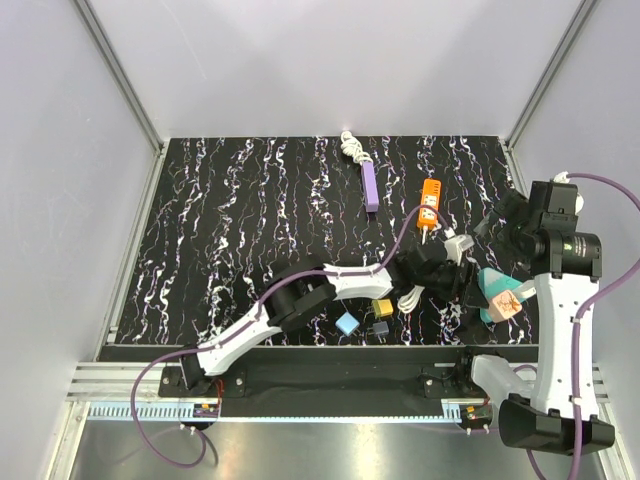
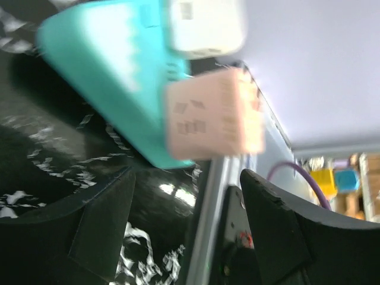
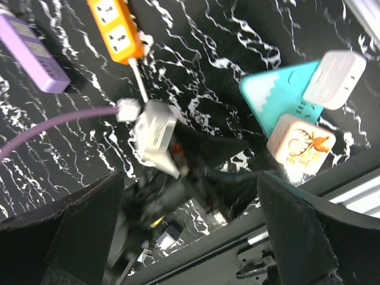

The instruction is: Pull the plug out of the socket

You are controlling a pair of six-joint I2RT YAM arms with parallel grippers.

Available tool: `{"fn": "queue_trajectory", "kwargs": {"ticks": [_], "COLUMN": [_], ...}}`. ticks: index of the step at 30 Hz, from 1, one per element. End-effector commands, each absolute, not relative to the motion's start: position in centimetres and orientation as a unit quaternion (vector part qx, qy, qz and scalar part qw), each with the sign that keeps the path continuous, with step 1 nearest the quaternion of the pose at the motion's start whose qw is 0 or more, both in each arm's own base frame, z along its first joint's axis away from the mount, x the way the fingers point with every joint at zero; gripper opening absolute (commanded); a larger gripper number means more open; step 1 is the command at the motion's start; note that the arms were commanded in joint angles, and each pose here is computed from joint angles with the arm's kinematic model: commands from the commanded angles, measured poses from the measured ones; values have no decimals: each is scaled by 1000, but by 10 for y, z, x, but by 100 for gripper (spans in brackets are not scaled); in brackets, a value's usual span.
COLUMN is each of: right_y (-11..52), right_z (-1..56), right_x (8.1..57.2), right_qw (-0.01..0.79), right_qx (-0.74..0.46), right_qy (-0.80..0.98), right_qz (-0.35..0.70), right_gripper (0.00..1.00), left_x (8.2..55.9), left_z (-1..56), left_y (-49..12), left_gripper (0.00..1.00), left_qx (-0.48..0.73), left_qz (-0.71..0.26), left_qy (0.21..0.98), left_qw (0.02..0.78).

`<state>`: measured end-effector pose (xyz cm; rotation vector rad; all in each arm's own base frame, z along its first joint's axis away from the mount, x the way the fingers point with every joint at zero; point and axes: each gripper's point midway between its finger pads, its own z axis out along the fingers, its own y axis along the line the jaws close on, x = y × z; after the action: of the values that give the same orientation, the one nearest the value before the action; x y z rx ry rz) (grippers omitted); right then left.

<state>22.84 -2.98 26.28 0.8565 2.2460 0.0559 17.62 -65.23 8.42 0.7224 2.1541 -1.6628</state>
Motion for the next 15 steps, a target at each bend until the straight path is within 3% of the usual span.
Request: {"fn": "queue_trajectory", "kwargs": {"ticks": [1,6,9,15], "right_y": [-30,-30,-23,-11], "right_z": [284,292,299,313], "right_x": [231,235,234,231], "right_qw": [396,412,422,440], "right_qx": [302,313,303,288], "right_qy": [867,855,853,847], "right_qz": [19,29,47,77], "right_gripper": [100,100,100,100], "left_x": [203,216,208,212], "left_z": [99,90,99,75], "left_y": [-668,-657,-663,-664], "left_gripper": [75,76,82,83], "left_qx": [174,150,186,175], "left_qz": [-610,-629,-646,-622], "left_qy": [754,746,727,753], "left_qw": [171,160,140,126]}}
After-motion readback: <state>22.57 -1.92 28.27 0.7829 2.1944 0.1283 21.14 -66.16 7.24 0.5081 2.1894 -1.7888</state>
